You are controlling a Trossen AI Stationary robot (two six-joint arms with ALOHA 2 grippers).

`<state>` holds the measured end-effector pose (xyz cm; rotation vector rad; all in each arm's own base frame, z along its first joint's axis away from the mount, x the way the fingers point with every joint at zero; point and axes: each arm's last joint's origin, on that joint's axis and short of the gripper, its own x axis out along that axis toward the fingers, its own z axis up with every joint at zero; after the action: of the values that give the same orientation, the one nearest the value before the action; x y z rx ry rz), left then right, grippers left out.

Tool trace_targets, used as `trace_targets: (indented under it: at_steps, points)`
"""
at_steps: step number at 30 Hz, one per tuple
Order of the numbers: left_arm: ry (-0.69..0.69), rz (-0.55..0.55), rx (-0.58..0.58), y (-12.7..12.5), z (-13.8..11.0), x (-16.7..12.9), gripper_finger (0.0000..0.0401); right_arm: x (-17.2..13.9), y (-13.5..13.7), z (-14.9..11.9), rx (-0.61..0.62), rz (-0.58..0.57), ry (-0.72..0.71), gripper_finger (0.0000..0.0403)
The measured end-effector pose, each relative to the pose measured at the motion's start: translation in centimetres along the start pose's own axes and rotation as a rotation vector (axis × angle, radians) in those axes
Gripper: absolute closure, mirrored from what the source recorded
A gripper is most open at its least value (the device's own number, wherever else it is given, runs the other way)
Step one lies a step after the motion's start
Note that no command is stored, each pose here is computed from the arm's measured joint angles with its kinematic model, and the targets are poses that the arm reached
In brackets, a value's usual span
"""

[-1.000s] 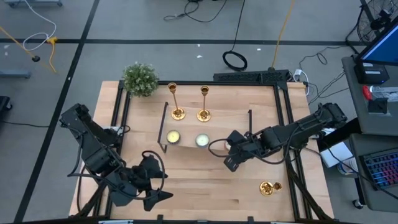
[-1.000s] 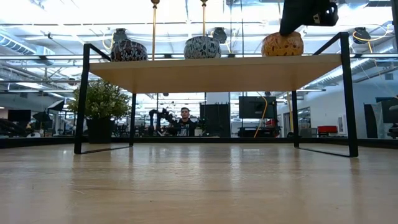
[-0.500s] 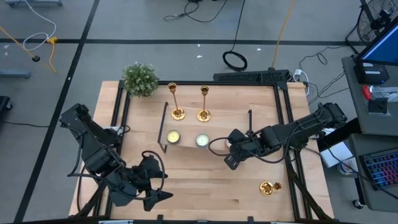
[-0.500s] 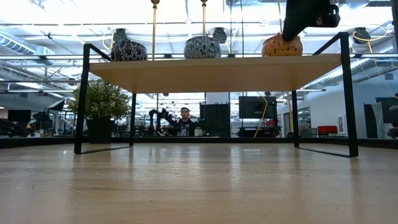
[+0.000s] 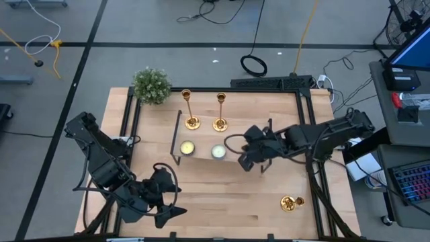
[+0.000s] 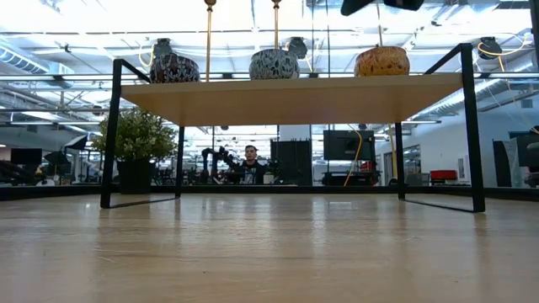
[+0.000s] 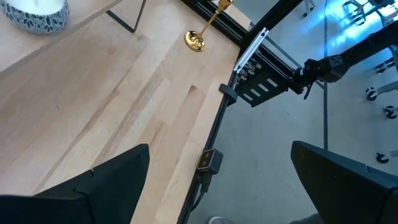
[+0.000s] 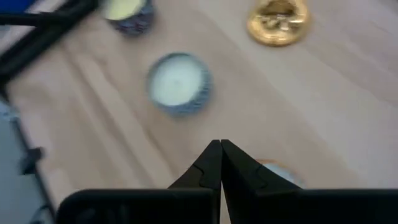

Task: Pick & Place candle stick holders
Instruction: Put the yellow scented candle on the shelf

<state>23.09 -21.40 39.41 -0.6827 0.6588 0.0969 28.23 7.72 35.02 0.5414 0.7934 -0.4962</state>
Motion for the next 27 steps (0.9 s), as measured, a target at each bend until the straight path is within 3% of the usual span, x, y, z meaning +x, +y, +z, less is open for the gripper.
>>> trace_targets:
  at_steps: [8, 27]
  points:
    - [0.001, -0.002, -0.009, 0.0, -0.1, 0.0, 0.0004, 1.9, -1.5, 0.7, -0.007, -0.130, 0.062, 0.0403]
    - [-0.006, 0.001, -0.005, 0.0, -0.1, -0.1, 0.0004, 3.3, -2.5, 1.2, -0.026, -0.149, 0.170, 0.0403]
